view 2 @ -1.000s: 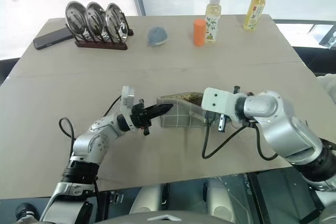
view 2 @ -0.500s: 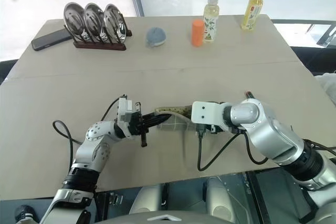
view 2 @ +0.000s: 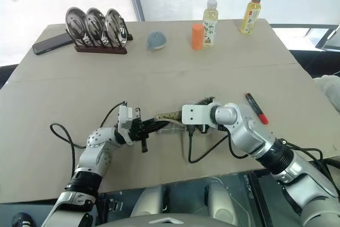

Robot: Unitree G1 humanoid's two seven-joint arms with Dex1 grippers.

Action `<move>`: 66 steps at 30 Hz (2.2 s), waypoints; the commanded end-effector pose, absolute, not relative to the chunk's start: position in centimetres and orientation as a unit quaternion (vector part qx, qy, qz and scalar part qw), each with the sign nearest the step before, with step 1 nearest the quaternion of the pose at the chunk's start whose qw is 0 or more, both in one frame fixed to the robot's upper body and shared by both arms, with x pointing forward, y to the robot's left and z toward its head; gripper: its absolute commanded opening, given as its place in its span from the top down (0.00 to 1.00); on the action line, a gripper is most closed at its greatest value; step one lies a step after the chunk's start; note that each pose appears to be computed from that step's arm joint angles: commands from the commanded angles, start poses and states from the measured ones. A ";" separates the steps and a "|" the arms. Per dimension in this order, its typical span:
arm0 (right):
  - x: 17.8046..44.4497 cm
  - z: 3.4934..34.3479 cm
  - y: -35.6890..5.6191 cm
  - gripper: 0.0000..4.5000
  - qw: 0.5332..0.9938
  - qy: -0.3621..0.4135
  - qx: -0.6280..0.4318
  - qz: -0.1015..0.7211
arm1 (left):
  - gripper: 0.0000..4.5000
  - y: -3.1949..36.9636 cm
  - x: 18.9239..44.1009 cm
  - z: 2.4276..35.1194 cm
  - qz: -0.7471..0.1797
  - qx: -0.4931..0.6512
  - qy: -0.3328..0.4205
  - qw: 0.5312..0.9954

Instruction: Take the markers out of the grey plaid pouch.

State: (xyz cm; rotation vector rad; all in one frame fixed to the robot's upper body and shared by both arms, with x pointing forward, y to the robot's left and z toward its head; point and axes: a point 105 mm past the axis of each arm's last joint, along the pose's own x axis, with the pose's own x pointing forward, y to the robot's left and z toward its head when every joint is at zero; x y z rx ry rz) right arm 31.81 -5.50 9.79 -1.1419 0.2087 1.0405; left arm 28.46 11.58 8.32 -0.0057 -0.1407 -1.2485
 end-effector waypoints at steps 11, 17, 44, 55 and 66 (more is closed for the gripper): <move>28.3 16.3 -7.7 0.96 0.780 0.068 -0.386 0.488 | 1.00 11.6 30.5 9.0 -0.529 0.073 -0.093 0.841; 27.4 16.8 -8.8 0.96 0.787 0.080 -0.354 0.499 | 1.00 11.4 31.2 10.0 -0.518 0.096 -0.108 0.843; 32.5 12.3 -20.0 0.96 0.959 0.223 -0.068 0.160 | 1.00 19.0 32.7 12.4 -0.354 0.222 -0.130 0.899; 31.7 16.3 -17.4 0.36 0.958 0.110 -0.136 0.229 | 1.00 22.6 33.0 13.6 -0.283 0.286 -0.148 0.904; 26.9 18.9 -10.7 0.36 0.903 -0.012 -0.162 0.398 | 1.00 30.1 30.2 13.3 -0.261 0.435 -0.107 0.855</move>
